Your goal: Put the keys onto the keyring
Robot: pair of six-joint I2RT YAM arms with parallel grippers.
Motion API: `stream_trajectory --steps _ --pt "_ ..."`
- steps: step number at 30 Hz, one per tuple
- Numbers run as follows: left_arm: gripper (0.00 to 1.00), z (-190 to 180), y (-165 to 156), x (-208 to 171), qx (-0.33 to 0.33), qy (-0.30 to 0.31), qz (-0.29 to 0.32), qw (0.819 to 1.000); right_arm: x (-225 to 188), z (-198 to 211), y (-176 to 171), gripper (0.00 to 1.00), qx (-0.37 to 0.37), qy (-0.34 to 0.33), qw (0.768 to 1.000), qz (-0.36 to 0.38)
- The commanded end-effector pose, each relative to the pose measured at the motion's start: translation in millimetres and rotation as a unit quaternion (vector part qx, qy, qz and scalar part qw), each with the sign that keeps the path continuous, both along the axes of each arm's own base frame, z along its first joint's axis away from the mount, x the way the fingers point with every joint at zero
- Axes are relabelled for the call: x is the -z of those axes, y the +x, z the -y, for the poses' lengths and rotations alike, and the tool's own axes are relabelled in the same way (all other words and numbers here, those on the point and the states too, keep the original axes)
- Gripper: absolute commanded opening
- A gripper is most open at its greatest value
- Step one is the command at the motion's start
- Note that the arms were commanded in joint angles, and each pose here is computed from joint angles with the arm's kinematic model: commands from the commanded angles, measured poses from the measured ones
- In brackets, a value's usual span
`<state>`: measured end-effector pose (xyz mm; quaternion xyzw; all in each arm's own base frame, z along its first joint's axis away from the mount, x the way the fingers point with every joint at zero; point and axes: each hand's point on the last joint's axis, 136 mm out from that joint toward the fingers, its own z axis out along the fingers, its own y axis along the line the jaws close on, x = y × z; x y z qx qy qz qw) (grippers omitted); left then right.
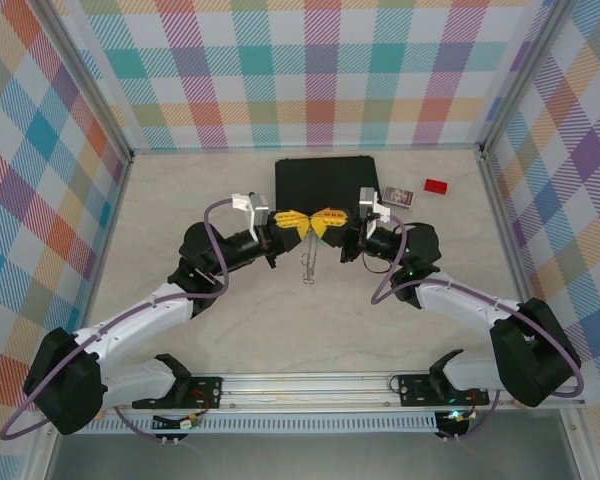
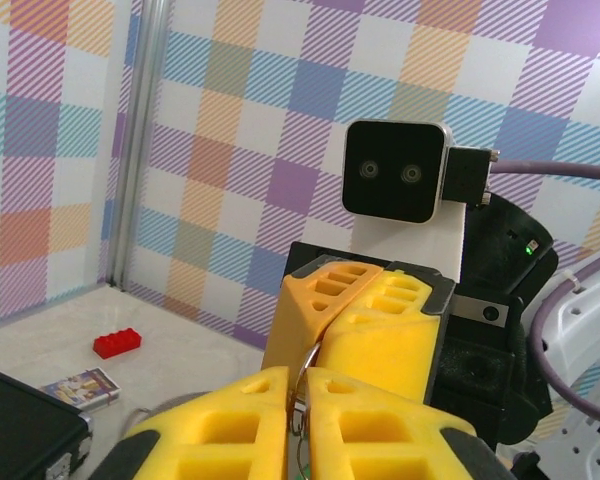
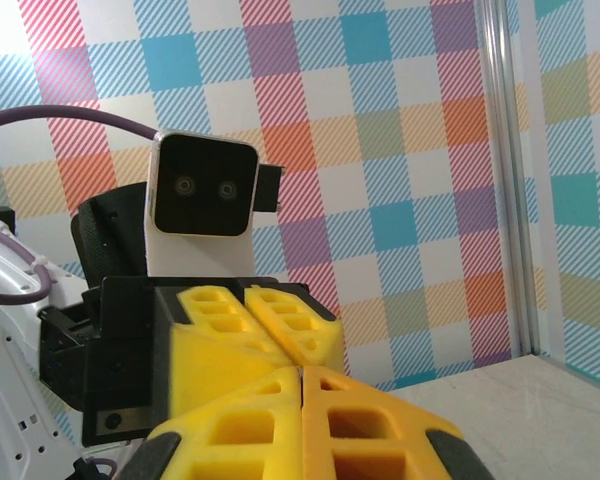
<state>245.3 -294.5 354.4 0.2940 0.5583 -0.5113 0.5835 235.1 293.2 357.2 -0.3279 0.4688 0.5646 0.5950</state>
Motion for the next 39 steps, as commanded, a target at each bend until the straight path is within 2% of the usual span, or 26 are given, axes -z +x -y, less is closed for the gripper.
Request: stream_trajectory --steps 1,4,10,18,23,28,32,35,39 --pt "0.09 0.1 -6.0 -23.9 0.018 -0.023 0.031 0.999 -27.0 3.7 -7.3 0.00 -0.008 0.031 0.999 0.037" --pt "0.01 0.6 -5.8 -23.3 0.019 -0.025 0.032 0.999 -27.1 4.3 -7.4 0.00 -0.008 0.032 0.999 0.037" --pt "0.00 4.6 -9.7 -25.1 0.040 -0.029 0.036 0.998 -25.9 3.5 -8.4 0.00 -0.013 0.032 0.999 0.033" --pt "0.00 1.8 -11.4 -22.6 0.034 -0.021 0.036 0.999 -21.9 6.9 -5.0 0.00 0.008 0.028 0.999 0.031" --pt "0.15 5.6 -10.9 -18.7 0.045 -0.015 0.027 0.999 -24.8 5.2 -8.9 0.00 -0.010 0.030 0.999 0.032" --pt "0.14 8.1 -11.5 -21.1 0.057 -0.024 0.024 0.998 -24.6 1.2 -11.1 0.00 -0.030 0.029 0.999 0.028" --pt "0.00 7.4 -13.4 -22.7 0.059 -0.025 0.028 0.998 -24.2 1.2 -10.8 0.00 -0.030 0.028 0.999 0.027" --pt "0.00 5.0 -13.9 -23.5 0.052 -0.027 0.032 0.998 -22.2 0.4 -10.7 0.01 -0.031 0.023 0.999 0.024" --pt "0.00 4.0 -11.1 -20.9 0.038 -0.011 0.033 0.999 -14.0 2.2 -2.9 0.09 -0.002 0.011 1.000 0.013"
